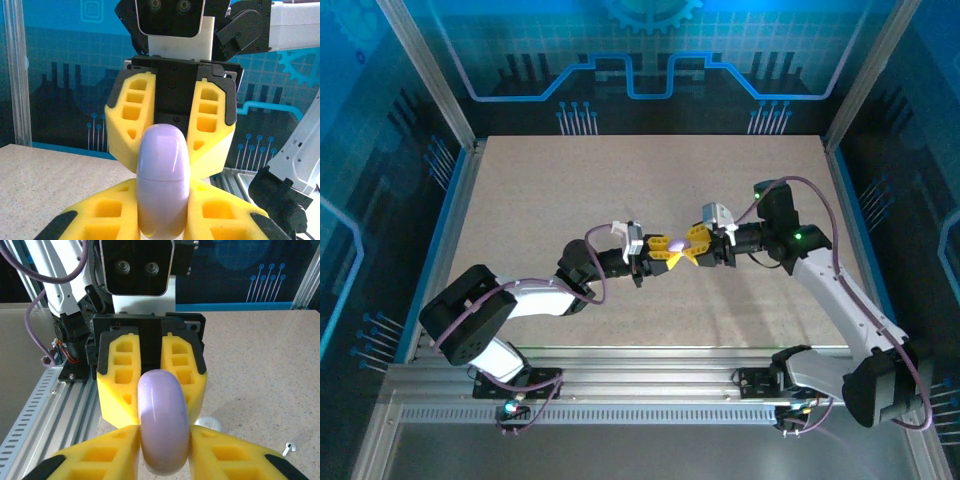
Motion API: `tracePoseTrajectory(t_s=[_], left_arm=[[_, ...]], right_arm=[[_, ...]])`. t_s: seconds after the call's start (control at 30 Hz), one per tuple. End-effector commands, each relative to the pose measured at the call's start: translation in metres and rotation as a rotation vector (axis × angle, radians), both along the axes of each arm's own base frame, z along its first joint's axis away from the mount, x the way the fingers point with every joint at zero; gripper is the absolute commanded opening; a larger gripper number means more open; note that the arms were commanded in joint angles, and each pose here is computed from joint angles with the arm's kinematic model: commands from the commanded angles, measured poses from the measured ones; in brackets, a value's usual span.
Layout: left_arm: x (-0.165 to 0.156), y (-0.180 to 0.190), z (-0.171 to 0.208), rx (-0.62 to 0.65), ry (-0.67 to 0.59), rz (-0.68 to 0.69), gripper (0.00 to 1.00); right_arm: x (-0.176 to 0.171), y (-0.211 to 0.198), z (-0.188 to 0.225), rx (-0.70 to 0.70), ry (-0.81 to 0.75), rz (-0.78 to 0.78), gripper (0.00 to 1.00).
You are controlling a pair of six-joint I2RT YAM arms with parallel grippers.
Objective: Insert wireless bluetooth earbuds into charging case
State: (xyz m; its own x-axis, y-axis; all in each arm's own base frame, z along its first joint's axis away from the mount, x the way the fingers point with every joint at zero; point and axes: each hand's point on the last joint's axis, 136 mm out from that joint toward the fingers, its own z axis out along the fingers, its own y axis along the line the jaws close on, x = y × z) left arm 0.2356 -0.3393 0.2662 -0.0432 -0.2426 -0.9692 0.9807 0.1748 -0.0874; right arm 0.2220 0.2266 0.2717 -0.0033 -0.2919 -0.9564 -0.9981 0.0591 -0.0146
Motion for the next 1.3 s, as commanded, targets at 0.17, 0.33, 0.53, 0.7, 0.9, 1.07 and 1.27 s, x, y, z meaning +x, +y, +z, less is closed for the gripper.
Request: tracePoseTrajectory(t_s=[0.17, 0.33, 0.53, 0.7, 0.9, 1.07, 1.27], left_arm=[[-0.011, 0.001, 0.007, -0.016, -0.046, -0.026, 0.19], [-0.01, 0.001, 0.007, -0.015, -0.047, -0.023, 0.21], [-0.008, 0.003, 0.005, -0.014, -0.047, 0.002, 0.37], [-0.002, 0.008, 0.0, -0.011, -0.042, 0.055, 0.54], [0.007, 0.013, -0.01, 0.015, 0.006, 0.119, 0.64], [0.014, 0.02, -0.023, 0.059, 0.061, 0.183, 0.7], [0.017, 0.029, -0.037, 0.138, 0.11, 0.246, 0.77]], right_arm=[[-0.005, 0.003, 0.011, 0.021, -0.019, 0.068, 0.15], [-0.007, 0.003, 0.009, 0.008, -0.019, 0.068, 0.12], [-0.007, -0.005, 0.001, -0.024, -0.019, 0.021, 0.11], [-0.009, -0.019, -0.004, -0.041, -0.004, -0.037, 0.1], [-0.011, -0.038, -0.015, -0.078, 0.048, -0.124, 0.1], [-0.005, -0.053, -0.032, -0.168, 0.109, -0.229, 0.1], [0.007, -0.07, -0.052, -0.275, 0.189, -0.351, 0.1]])
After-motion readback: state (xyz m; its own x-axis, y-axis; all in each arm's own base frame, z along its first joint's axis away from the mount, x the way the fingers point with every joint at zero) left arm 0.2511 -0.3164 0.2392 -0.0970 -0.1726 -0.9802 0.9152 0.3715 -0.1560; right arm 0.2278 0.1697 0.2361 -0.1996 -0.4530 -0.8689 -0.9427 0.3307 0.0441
